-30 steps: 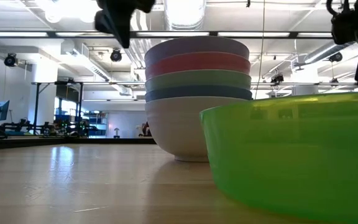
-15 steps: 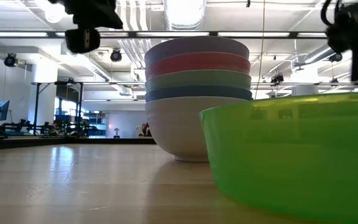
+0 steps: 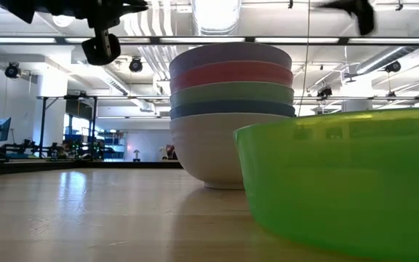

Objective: Nest bowls inside each other
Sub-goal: Stack the blue bowl on top of the purple bowl

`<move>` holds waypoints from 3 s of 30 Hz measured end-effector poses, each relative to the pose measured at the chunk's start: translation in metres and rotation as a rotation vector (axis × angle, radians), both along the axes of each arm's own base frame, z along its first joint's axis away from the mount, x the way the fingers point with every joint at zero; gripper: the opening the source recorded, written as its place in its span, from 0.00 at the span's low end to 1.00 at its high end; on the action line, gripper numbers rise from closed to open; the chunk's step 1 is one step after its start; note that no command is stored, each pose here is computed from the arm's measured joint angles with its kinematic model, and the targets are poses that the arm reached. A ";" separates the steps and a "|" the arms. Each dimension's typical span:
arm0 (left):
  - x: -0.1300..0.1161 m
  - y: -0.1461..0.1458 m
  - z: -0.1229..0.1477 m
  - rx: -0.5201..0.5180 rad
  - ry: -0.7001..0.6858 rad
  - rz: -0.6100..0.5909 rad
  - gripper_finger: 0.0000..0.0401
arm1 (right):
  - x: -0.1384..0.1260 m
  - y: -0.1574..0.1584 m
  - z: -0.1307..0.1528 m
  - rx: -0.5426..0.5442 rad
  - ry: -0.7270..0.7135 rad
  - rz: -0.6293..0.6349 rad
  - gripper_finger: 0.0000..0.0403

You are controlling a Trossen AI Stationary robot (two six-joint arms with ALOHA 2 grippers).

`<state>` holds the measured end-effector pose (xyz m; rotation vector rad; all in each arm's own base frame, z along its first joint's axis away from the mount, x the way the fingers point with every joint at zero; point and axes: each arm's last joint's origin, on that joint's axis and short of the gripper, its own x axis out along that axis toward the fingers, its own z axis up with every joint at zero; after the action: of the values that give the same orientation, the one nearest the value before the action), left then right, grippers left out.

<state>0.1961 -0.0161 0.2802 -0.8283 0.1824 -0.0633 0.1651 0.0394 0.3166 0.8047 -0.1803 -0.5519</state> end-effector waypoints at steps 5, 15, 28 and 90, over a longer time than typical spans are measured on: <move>0.003 0.000 -0.004 0.005 0.019 -0.002 0.00 | 0.015 -0.016 0.029 -0.195 -0.243 0.467 0.36; 0.009 -0.007 -0.007 -0.111 0.068 -0.175 0.00 | -0.057 -0.080 -0.017 0.153 0.484 -0.016 0.30; 0.017 -0.010 -0.015 -0.073 0.085 -0.180 0.00 | -0.060 -0.075 -0.038 0.496 1.185 0.357 0.33; 0.024 -0.015 -0.015 -0.104 0.037 -0.229 0.00 | 0.001 -0.064 -0.137 0.701 1.331 0.695 0.13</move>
<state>0.2205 -0.0314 0.2651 -0.9104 0.3101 -0.2748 0.1658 -0.0249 0.1793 0.9359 1.5351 -0.3756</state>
